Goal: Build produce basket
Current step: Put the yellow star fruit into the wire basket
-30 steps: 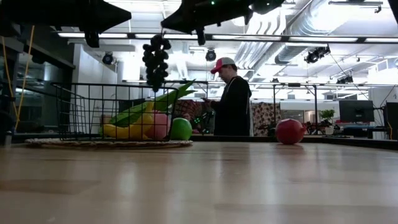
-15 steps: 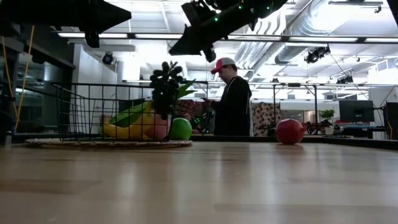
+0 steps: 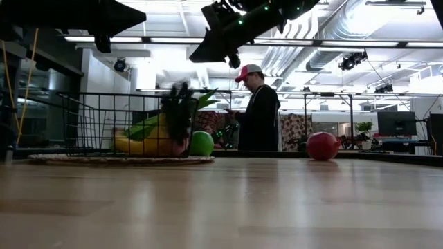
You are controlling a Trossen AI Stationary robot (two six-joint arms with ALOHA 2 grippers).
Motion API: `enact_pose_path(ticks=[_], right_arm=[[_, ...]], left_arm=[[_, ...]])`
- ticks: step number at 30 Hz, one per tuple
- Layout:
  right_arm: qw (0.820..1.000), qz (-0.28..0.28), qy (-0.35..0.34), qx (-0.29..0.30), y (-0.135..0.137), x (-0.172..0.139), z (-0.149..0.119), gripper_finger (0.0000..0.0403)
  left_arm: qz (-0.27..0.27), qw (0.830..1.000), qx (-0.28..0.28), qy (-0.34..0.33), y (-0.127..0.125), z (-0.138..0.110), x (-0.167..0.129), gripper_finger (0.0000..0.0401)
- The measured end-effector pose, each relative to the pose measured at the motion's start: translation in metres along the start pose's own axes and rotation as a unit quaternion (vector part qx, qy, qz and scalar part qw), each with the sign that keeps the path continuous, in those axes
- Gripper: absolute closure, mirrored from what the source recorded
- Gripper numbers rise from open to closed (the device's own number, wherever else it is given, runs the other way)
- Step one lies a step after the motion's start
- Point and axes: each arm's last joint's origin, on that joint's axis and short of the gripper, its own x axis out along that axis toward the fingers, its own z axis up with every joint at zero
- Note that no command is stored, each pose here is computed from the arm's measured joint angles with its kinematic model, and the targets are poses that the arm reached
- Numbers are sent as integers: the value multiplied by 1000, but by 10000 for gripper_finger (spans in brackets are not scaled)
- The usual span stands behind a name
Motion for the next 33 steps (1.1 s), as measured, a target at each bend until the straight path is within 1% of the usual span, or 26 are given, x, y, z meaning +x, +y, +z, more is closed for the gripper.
enact_pose_path(ticks=[3,7,9,11,15,17,20,23,27,33], right_arm=[[1000,3,4,0,0,0,0,311],[1000,-24,7,-10,-1,-4,1,243],[999,-42,13,-33,0,-13,4,220],[996,-66,24,-57,2,-24,6,207],[989,-95,55,-95,11,-50,-1,202],[988,-103,61,-102,14,-66,-14,202],[989,-105,44,-93,16,-89,-41,203],[993,-92,2,-71,20,-112,-70,203],[994,-61,-78,-51,25,-135,-99,203],[984,-38,-168,-46,25,-156,-125,203]], left_arm=[[0,1000,0,0,0,0,0,401],[0,1000,-1,0,0,0,0,401],[0,1000,0,1,0,0,0,401],[0,1000,0,1,0,0,0,401],[-1,1000,0,2,0,0,0,401],[-3,1000,-1,2,0,0,0,401],[-14,1000,-4,3,-1,-1,0,401],[-22,1000,-4,3,-1,-1,0,401],[-22,1000,-4,3,-1,0,0,401],[-21,1000,-4,3,-1,0,0,401]])
